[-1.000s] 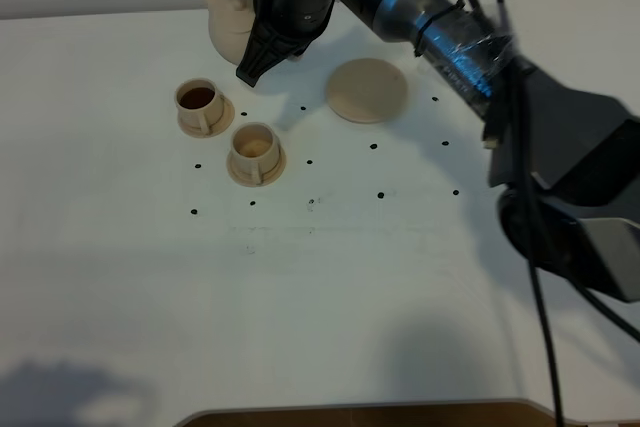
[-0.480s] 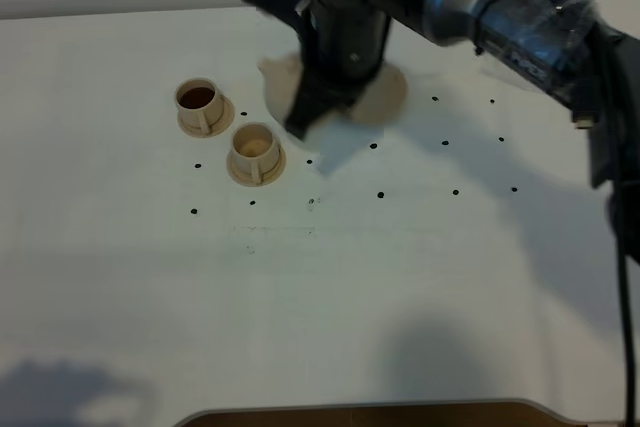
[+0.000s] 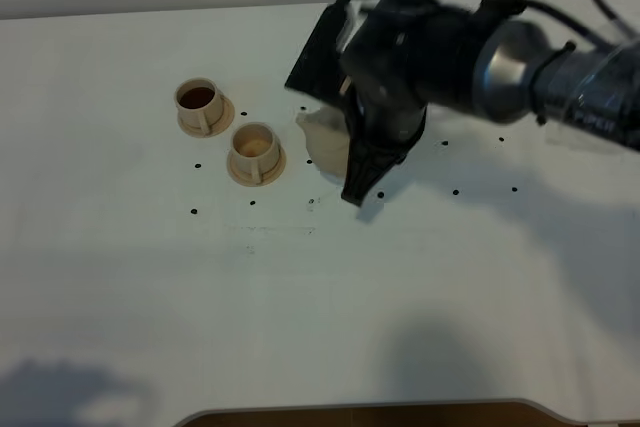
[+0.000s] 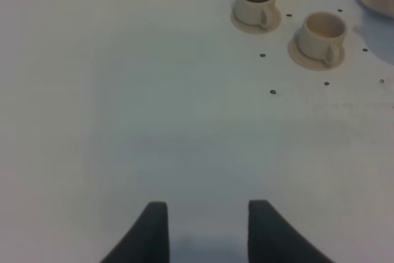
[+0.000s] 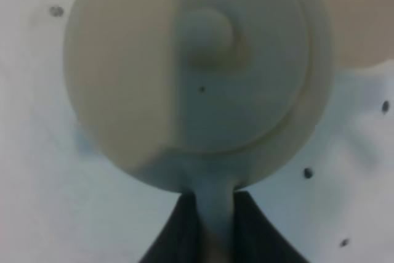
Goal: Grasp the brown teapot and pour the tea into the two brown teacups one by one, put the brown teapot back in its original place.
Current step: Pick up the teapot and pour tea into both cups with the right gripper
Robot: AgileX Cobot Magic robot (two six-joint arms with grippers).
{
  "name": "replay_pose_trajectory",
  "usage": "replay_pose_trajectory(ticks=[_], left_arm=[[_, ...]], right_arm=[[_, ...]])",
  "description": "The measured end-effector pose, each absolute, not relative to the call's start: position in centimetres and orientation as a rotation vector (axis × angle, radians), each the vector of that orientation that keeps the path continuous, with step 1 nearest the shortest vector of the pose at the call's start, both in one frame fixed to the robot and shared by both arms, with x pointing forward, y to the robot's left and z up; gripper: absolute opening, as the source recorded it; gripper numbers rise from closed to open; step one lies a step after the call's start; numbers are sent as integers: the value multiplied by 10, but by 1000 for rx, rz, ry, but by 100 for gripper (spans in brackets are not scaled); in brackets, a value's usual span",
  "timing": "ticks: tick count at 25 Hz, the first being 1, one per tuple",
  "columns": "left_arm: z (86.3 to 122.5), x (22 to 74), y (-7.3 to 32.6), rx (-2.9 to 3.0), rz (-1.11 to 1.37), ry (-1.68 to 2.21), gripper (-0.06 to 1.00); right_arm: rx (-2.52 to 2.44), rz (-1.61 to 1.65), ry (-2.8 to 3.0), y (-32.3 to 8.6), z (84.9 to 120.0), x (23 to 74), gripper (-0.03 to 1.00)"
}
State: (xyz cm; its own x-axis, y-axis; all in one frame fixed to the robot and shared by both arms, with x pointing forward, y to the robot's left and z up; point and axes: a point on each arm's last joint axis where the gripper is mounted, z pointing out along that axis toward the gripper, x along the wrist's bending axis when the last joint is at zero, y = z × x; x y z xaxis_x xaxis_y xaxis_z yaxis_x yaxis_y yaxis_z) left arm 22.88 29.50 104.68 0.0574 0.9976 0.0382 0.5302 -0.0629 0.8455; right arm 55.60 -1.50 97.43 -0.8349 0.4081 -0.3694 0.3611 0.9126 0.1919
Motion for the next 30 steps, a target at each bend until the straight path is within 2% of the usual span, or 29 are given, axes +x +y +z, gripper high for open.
replay_pose_trajectory(ticks=[5,18,30], left_arm=[[1047,229,295,1673,895,1547,33],[1047,229,295,1673,895,1547,33],[1047,229,295,1673,895,1547,33]], right_arm=[[357,114,2545,4,970,548,9],[83,-16,2404,30,930,545,9],[-1,-46,2323,35,930,546,9]])
